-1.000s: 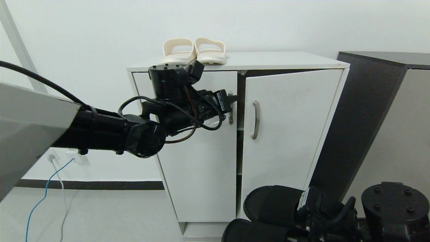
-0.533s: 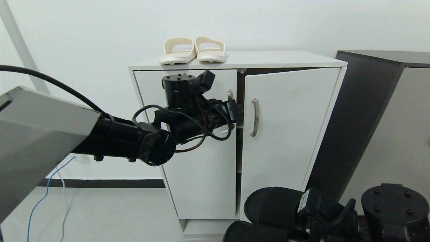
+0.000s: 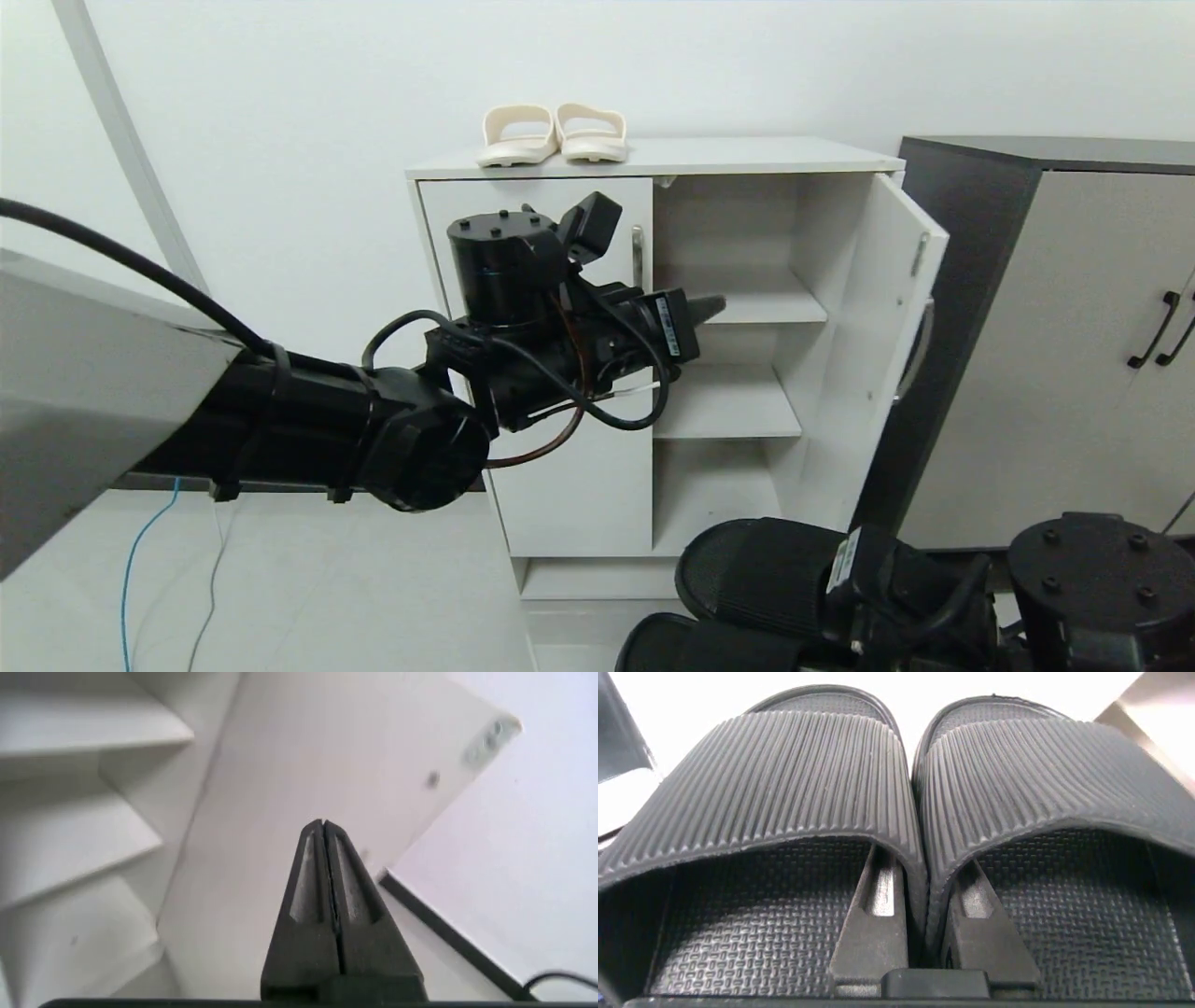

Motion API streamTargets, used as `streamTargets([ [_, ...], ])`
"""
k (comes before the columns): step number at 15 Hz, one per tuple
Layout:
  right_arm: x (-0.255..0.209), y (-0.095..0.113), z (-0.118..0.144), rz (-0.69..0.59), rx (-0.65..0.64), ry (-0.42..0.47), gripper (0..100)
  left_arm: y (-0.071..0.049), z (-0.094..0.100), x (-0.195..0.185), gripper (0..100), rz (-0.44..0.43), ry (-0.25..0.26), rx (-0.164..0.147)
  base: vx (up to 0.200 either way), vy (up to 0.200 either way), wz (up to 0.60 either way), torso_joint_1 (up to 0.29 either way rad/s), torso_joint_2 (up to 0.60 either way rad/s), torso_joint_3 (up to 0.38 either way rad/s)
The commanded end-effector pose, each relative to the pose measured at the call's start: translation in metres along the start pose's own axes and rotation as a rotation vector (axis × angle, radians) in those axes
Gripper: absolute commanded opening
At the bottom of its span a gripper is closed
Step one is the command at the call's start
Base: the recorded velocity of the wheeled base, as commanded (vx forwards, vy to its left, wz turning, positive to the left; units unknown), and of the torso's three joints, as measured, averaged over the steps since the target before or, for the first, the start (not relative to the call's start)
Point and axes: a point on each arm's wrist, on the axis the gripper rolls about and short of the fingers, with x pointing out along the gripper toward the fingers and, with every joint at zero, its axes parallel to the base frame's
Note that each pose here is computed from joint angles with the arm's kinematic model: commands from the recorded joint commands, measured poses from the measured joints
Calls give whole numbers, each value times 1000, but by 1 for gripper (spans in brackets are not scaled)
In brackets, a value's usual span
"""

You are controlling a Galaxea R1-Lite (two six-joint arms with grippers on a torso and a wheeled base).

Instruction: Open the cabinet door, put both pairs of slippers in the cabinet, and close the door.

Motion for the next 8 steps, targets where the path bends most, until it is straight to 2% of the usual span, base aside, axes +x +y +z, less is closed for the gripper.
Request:
streamTargets([
  [1,2,-4,2,-17,8,-4,0,2,12,-20,0,41,-35,10,0,0,0,0,0,0],
  [2,3,-8,2,-34,16,-7,0,-1,17,-39,0,66,-44,30,0,0,0,0,0,0],
  [4,5,-11,1,-45,23,-5,0,-13,21,-81,0,95,-43,91,0,0,0,0,0,0],
  [5,8,-12,1,-50,24,-9,0,-27,21,-118,0,128,-52,129,0,0,0,0,0,0],
  [7,12,-14,0,-57,29,-17,0,-44,12,-166,0,191,-50,171,0,0,0,0,0,0],
  [8,14,-15,1,-66,31,-32,0,-54,2,-202,0,248,-44,209,0,0,0,0,0,0],
])
